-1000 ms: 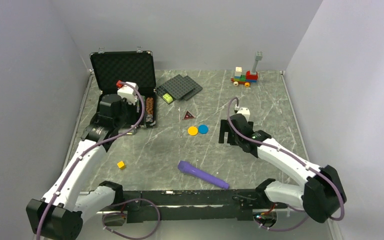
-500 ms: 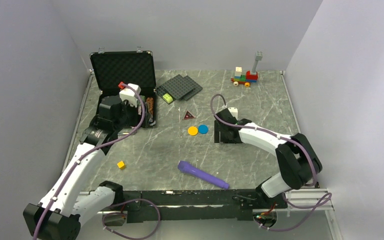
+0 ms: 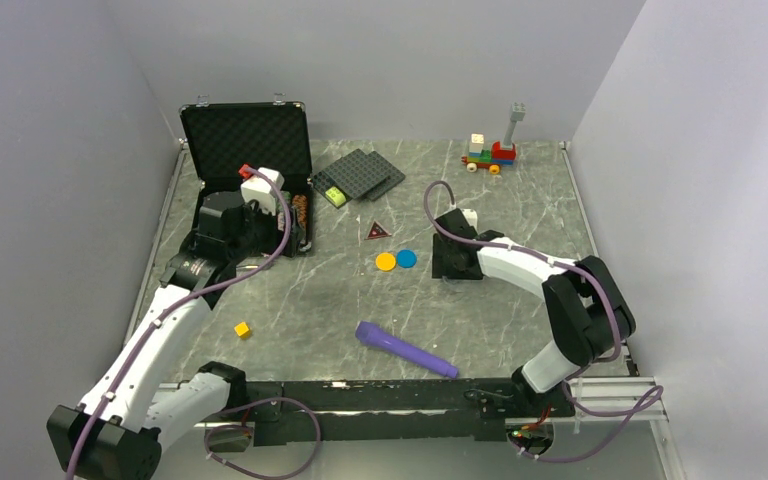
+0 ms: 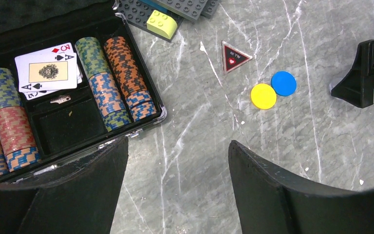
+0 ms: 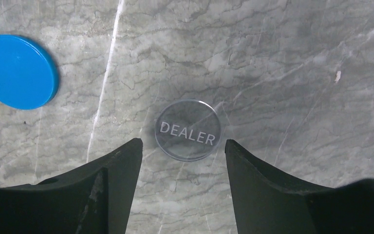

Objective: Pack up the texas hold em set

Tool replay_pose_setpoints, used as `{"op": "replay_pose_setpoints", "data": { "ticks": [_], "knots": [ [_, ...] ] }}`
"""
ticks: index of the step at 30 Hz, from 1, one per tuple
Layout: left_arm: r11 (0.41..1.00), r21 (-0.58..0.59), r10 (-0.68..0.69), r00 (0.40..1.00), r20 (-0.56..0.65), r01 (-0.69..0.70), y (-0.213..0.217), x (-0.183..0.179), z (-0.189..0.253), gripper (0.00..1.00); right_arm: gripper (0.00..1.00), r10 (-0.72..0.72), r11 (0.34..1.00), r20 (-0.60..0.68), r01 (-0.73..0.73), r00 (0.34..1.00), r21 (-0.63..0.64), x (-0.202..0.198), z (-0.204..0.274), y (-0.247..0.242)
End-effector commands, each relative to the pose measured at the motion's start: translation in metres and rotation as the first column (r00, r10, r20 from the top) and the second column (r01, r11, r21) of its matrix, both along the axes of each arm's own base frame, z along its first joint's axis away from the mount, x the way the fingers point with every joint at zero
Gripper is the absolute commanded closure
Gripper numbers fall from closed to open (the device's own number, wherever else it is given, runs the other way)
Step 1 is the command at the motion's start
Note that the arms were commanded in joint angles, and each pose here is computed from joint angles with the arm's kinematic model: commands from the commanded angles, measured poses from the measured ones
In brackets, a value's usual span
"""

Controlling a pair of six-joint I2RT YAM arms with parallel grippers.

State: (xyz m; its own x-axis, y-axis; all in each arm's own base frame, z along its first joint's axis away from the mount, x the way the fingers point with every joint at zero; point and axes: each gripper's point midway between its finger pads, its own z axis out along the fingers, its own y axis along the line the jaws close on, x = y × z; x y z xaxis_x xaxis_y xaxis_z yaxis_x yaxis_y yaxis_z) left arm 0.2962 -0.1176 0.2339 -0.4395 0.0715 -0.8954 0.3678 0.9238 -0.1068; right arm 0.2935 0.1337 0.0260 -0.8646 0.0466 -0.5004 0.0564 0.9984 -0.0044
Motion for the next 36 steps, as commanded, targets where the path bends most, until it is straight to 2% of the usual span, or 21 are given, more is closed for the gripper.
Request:
{"op": "replay_pose_setpoints", "data": {
  "ticks": [1,16,26,36],
  "knots": [
    [1.000,-0.017,-0.024,0.999,0.020,0.025,-0.007,0.002,0.008,0.21,0.33,0.025,0.999,0.005,-0.025,1.000,0.025,0.005,-0.002,0.006],
    [0.999,-0.018,-0.028,1.000,0.004,0.028,-0.008,0.003,0.004,0.21,0.40,0.002,1.000,-0.033,-0.002,0.999,0.014,0.003,-0.017,-0.006],
    [0.999,-0.021,-0.031,1.000,-0.001,0.031,-0.009,0.003,0.003,0.21,0.55,0.020,0.999,-0.066,-0.018,0.998,0.032,-0.001,-0.024,-0.001],
    [0.996,-0.059,-0.074,0.997,-0.021,0.073,-0.020,0.002,-0.001,0.21,0.62,0.079,0.991,-0.002,-0.079,0.997,0.108,-0.003,0.008,0.018]
  ]
}}
